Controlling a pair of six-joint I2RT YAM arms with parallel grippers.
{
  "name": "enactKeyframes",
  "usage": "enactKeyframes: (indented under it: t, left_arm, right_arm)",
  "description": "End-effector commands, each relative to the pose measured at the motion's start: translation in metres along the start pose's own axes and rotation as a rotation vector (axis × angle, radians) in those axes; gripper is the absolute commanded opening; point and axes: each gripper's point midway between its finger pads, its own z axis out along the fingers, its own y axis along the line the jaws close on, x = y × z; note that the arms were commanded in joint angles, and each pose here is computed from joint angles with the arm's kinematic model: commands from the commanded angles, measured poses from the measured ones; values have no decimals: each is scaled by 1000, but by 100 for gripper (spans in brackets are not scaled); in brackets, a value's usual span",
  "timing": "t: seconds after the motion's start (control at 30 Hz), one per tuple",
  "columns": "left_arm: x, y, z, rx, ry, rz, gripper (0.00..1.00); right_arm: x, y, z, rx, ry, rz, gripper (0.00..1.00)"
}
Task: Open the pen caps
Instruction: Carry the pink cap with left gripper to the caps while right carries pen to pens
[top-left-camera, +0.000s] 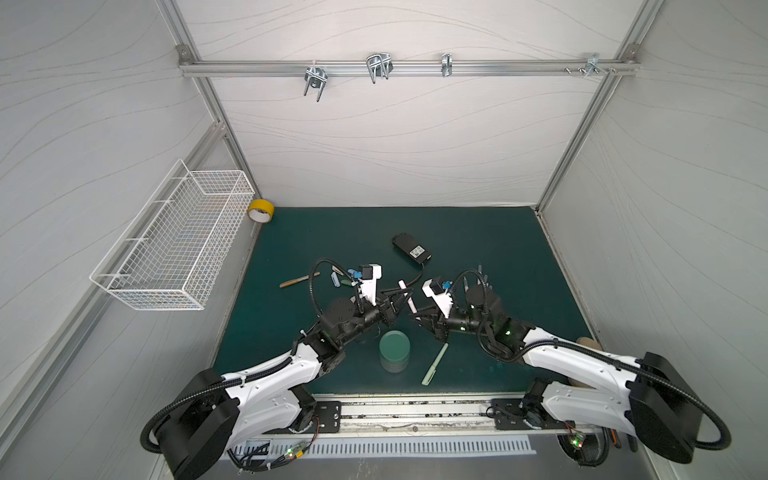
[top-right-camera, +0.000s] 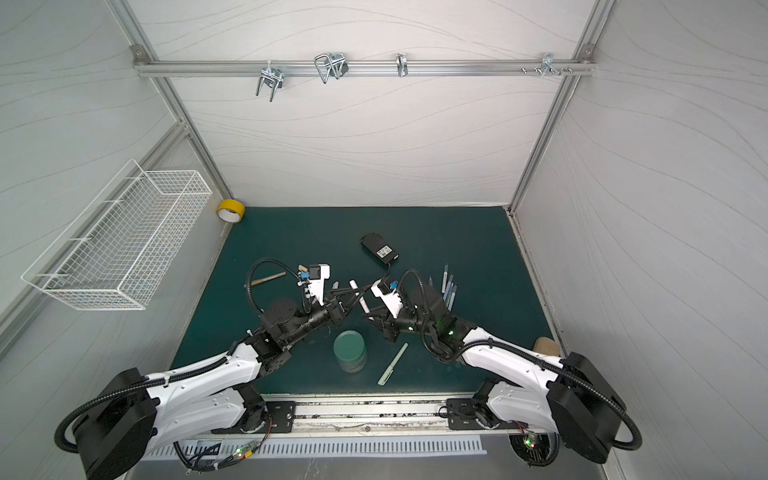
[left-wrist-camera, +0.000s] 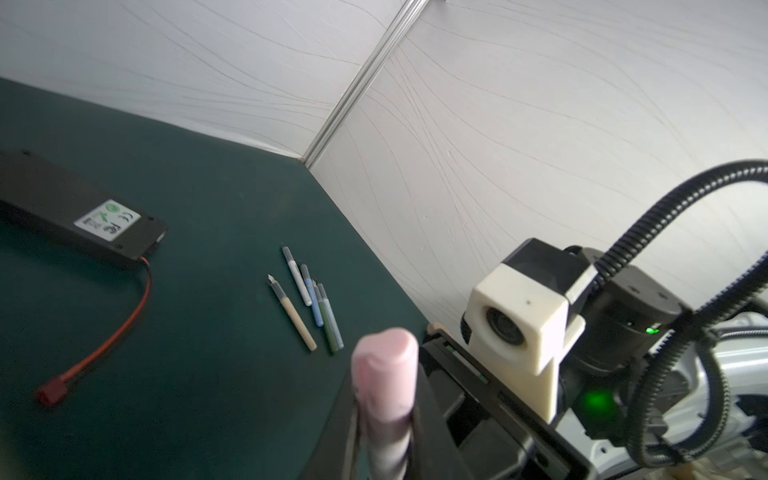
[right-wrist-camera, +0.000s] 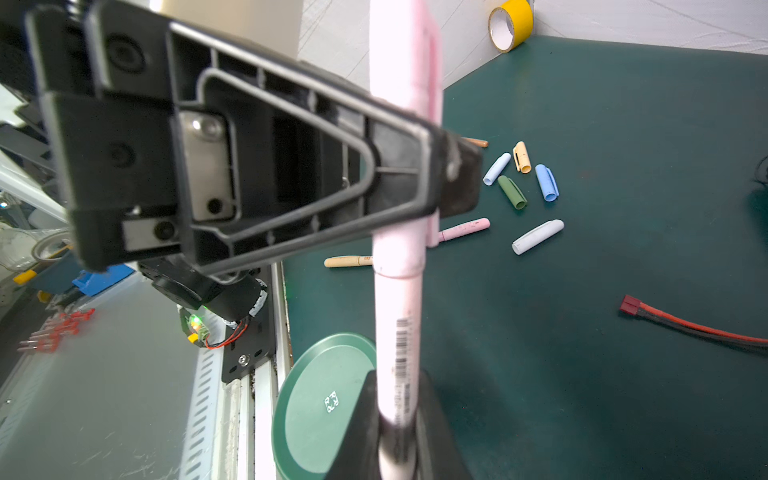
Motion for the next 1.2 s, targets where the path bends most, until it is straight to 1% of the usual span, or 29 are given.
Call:
enactKeyframes:
  t: [0.0,0.07,0.2,0.3,0.4,0.47,0.73,0.87,1.03,1.17]
  left_arm:
    - [-17,-11,-1,22,-53,20,4]
    - [-20,-8,-4,0,-66,29,0]
    - [-29,4,-14,-79,-97,34,0]
    - [-37,18,-24,-143,-134,9,0]
    - [-46,40,-34,-254,-167,-27,0]
    - [-51,50,-42,-304,-181,-28,0]
    - [-66,50,-60,-300,-242,-33,0]
    - [-69,56,-65,-327,-256,-43,0]
    - [-69,63,-67,-353,-258,-53,0]
    - [-70,63,-68,-352,-262,-53,0]
  right_arm:
    - [-10,4,1,-19,-8,-48,0]
    - [-8,3,1,-12,-1,-51,0]
    - [-5,-5,4,34,11,-47,0]
    - [-3,-10,6,75,28,-64,0]
    - [0,-12,10,107,47,-88,0]
    - [2,-9,13,99,59,-94,0]
    - [8,-5,20,66,93,-95,0]
    - [11,-15,20,125,112,-118,0]
    - [15,-28,20,265,142,-226,0]
    - [16,-29,20,282,152,-251,0]
